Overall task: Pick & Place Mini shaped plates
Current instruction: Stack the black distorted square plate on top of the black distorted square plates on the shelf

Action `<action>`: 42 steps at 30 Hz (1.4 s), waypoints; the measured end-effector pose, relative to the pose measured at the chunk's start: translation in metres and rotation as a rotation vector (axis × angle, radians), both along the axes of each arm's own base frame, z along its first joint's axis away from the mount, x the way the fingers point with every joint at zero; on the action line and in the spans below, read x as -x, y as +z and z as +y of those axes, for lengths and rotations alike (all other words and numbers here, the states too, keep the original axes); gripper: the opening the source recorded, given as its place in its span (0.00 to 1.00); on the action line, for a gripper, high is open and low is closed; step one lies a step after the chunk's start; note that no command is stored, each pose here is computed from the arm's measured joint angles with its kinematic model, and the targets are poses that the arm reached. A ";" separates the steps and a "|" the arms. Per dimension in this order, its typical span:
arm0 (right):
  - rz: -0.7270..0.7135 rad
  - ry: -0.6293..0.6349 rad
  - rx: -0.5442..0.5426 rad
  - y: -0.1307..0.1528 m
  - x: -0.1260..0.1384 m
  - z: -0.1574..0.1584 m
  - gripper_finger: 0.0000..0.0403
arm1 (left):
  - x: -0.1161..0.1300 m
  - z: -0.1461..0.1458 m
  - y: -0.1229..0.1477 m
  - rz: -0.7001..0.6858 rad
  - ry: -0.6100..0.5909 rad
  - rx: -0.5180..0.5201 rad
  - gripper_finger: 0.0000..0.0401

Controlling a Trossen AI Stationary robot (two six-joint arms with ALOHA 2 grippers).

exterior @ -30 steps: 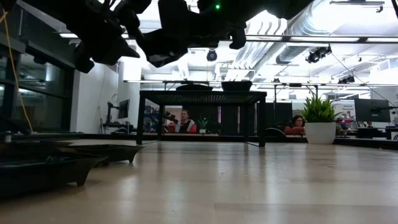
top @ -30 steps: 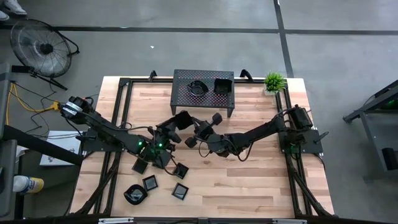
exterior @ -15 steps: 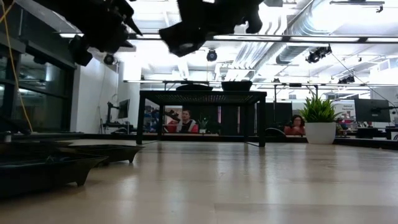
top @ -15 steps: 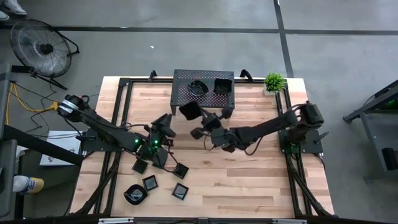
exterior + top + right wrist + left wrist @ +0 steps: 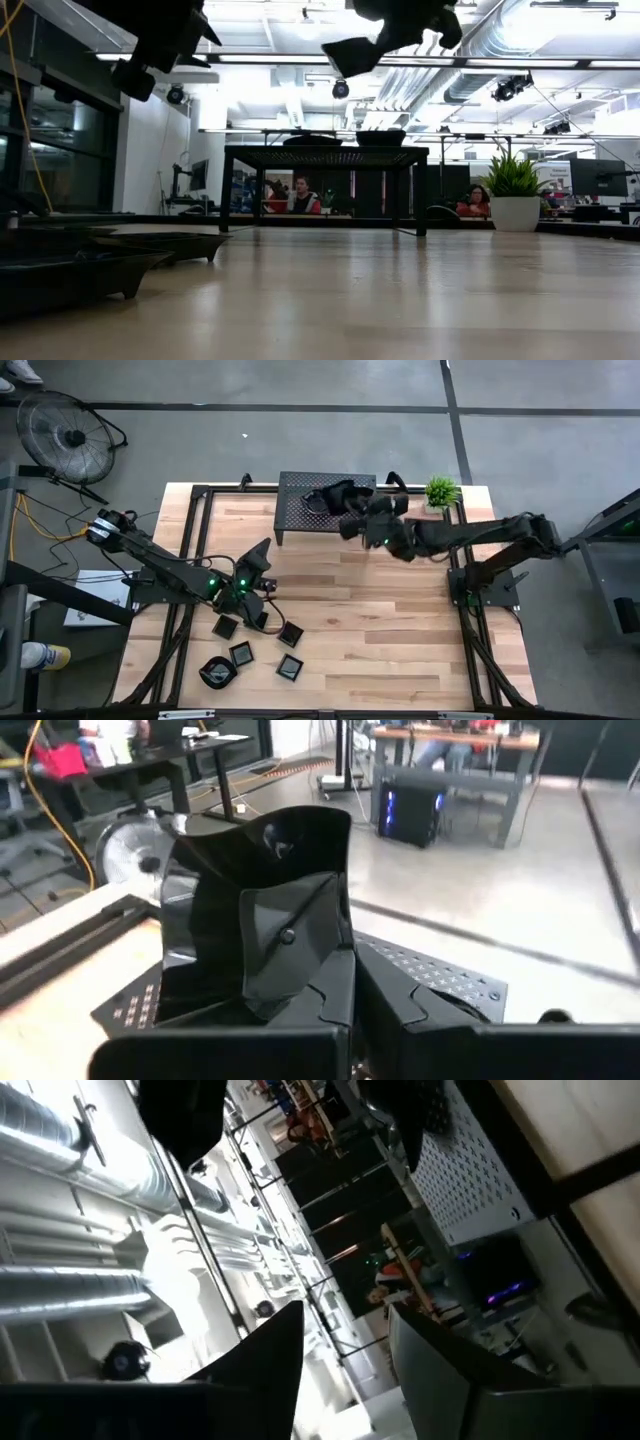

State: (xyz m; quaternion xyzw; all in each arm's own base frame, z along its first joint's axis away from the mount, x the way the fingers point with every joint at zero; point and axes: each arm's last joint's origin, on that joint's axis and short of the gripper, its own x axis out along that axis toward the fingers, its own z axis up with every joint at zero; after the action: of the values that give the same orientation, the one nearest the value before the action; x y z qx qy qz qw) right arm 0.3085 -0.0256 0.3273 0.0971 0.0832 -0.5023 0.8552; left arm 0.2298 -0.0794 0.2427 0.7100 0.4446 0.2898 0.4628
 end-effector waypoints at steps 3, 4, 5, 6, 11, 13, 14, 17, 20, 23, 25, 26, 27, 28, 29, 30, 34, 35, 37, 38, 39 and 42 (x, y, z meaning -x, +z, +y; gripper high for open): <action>-0.041 -0.044 -0.042 0.006 0.011 -0.011 0.00 | 0.000 0.000 -0.002 -0.034 -0.024 0.041 0.36; -0.053 -0.059 -0.056 0.007 0.014 -0.014 0.00 | 0.000 0.000 -0.003 -0.046 -0.036 0.060 0.36; -0.057 -0.067 -0.071 0.006 0.016 -0.017 0.00 | 0.000 0.000 -0.003 -0.058 -0.042 0.074 0.36; -0.065 -0.068 -0.091 0.006 0.018 -0.020 0.00 | 0.001 0.000 -0.004 -0.066 -0.047 0.085 0.36; -0.146 -0.092 -0.235 0.000 0.022 -0.036 0.00 | 0.002 0.001 -0.006 -0.081 -0.050 0.102 0.36; -0.165 -0.105 -0.289 -0.002 0.025 -0.042 0.00 | 0.003 0.001 -0.007 -0.086 -0.055 0.113 0.36; -0.173 -0.114 -0.314 -0.004 0.026 -0.045 0.00 | 0.004 0.002 -0.008 -0.088 -0.056 0.118 0.36; -0.186 -0.159 -0.365 -0.008 0.030 -0.051 0.00 | 0.006 0.003 -0.011 -0.084 -0.053 0.122 0.36; -0.211 -0.191 -0.417 -0.010 0.033 -0.057 0.00 | 0.010 0.005 -0.014 -0.083 -0.048 0.126 0.36; -0.221 -0.192 -0.472 -0.012 0.035 -0.061 0.00 | 0.013 0.006 -0.016 -0.087 -0.043 0.131 0.36; -0.222 -0.199 -0.491 -0.013 0.036 -0.063 0.00 | 0.015 0.007 -0.017 -0.091 -0.040 0.135 0.36; -0.219 -0.205 -0.499 -0.014 0.037 -0.063 0.00 | 0.015 0.007 -0.018 -0.094 -0.039 0.137 0.36; -0.219 -0.215 -0.508 -0.015 0.038 -0.064 0.00 | 0.016 0.008 -0.018 -0.096 -0.038 0.138 0.36; -0.221 -0.228 -0.517 -0.016 0.039 -0.064 0.00 | 0.016 0.008 -0.018 -0.098 -0.038 0.139 0.36; -0.226 -0.239 -0.524 -0.017 0.040 -0.065 0.00 | 0.016 0.008 -0.018 -0.100 -0.039 0.142 0.36; -0.232 -0.245 -0.531 -0.019 0.039 -0.065 0.00 | 0.016 0.008 -0.018 -0.099 -0.040 0.145 0.36; -0.243 -0.250 -0.566 -0.034 0.039 -0.065 0.00 | 0.016 0.008 -0.018 -0.113 -0.041 0.155 0.36; -0.252 -0.249 -0.575 -0.040 0.039 -0.064 0.00 | 0.016 0.008 -0.019 -0.115 -0.040 0.158 0.36; -0.287 -0.251 -0.588 -0.050 0.039 -0.065 0.01 | 0.017 0.008 -0.019 -0.113 -0.039 0.158 0.36; -0.304 -0.251 -0.590 -0.055 0.039 -0.066 0.01 | 0.018 0.008 -0.020 -0.109 -0.039 0.156 0.36; -0.317 -0.250 -0.590 -0.058 0.039 -0.068 0.02 | 0.018 0.009 -0.020 -0.103 -0.039 0.156 0.36; -0.341 -0.242 -0.589 -0.066 0.039 -0.072 0.04 | 0.018 0.009 -0.021 -0.088 -0.046 0.168 0.36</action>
State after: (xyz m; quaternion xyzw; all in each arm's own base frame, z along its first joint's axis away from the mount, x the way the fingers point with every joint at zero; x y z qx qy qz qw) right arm 0.2691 -0.0973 0.2617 0.4308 0.0684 -0.5311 0.7264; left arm 0.2115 -0.0707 0.2220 0.6652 0.4303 0.2717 0.5464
